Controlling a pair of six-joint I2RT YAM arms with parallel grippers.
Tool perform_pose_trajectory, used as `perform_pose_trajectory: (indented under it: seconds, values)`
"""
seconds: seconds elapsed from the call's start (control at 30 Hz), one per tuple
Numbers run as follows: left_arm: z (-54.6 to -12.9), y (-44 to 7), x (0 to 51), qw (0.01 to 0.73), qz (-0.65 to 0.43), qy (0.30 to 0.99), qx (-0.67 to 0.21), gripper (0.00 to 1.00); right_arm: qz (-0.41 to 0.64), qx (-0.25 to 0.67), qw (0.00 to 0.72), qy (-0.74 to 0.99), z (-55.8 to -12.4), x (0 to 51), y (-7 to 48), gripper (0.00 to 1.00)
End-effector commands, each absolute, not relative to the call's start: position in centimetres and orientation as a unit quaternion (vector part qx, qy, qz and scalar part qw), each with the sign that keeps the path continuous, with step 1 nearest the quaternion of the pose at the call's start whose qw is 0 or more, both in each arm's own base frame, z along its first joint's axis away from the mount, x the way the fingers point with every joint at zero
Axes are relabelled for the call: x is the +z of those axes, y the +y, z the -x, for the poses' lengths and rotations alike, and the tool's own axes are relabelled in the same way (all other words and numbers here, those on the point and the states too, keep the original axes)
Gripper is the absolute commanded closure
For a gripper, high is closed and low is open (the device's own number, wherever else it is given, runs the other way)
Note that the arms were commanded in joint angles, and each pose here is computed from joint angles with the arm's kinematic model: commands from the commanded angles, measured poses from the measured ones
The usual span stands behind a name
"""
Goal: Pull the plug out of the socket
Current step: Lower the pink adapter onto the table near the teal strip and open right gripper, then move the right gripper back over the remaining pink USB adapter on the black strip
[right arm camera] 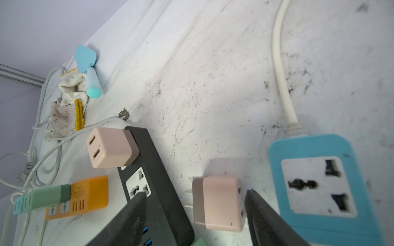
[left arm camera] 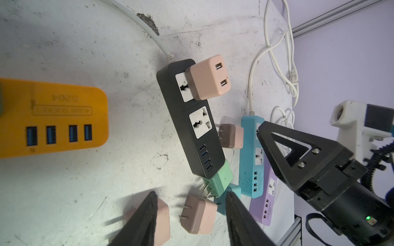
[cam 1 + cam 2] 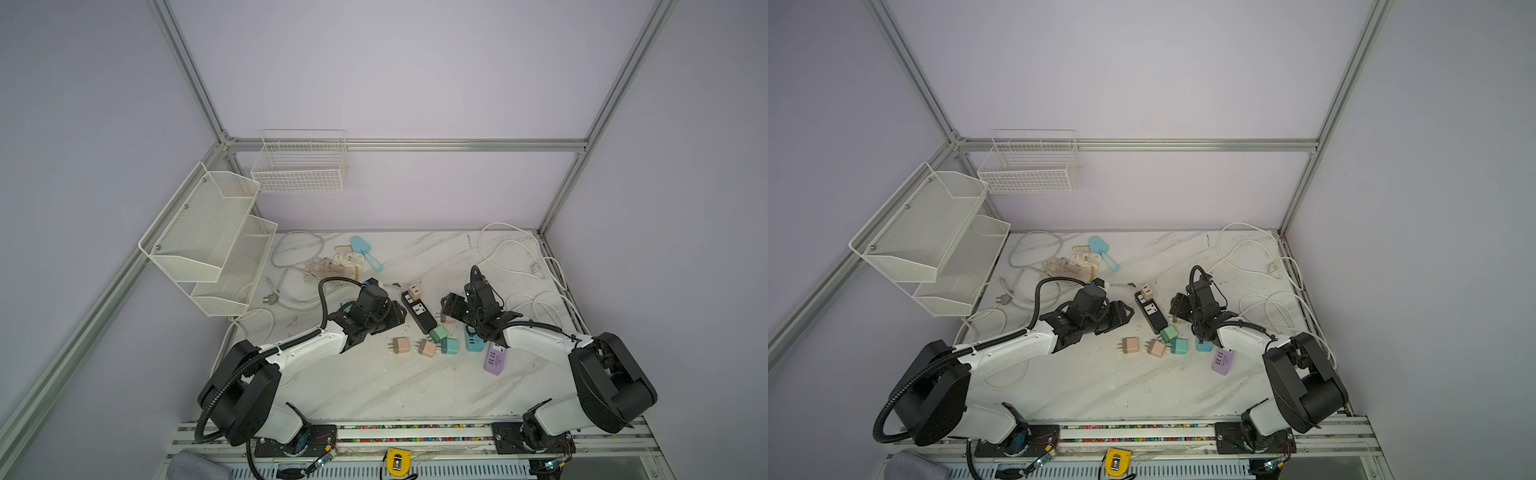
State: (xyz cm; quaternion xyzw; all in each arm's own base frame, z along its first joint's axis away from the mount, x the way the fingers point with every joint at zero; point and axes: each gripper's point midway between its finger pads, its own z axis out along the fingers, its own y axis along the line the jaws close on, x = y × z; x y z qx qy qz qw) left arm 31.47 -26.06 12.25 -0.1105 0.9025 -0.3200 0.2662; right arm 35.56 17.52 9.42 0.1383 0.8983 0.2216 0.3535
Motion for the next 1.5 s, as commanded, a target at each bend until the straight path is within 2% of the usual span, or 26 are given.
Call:
perform_pose_trajectory:
  seconds: [0.0,0.2,0.47,0.83,1.07,1.47]
  values:
    - [-31.6,-25.7,13.0,0.281,0.097,0.9,-0.319,0.47,-0.114,0.181,0.373,0.903,-35.8,11.2,16.4,0.24]
    - [-32.7,-26.1,13.7,0.284,0.094,0.896,-0.329,0.47,-0.051,0.181,0.389,0.902,-36.6,14.6,17.6,0.23]
    - [-34.2,-26.7,13.9,0.284,0.103,0.892,-0.336,0.47,0.031,0.136,0.379,0.915,-37.3,15.5,20.6,0.23]
    - [-36.0,-26.6,13.7,0.294,0.126,0.887,-0.332,0.47,0.143,0.094,0.334,0.927,-38.2,12.0,27.4,0.29]
    - [-37.1,-27.1,13.6,0.292,0.14,0.881,-0.346,0.48,0.154,0.085,0.322,0.93,-39.1,10.0,28.3,0.32]
    - [-38.8,-28.4,12.4,0.274,0.152,0.881,-0.354,0.5,0.191,0.071,0.301,0.932,-40.2,7.7,29.5,0.44]
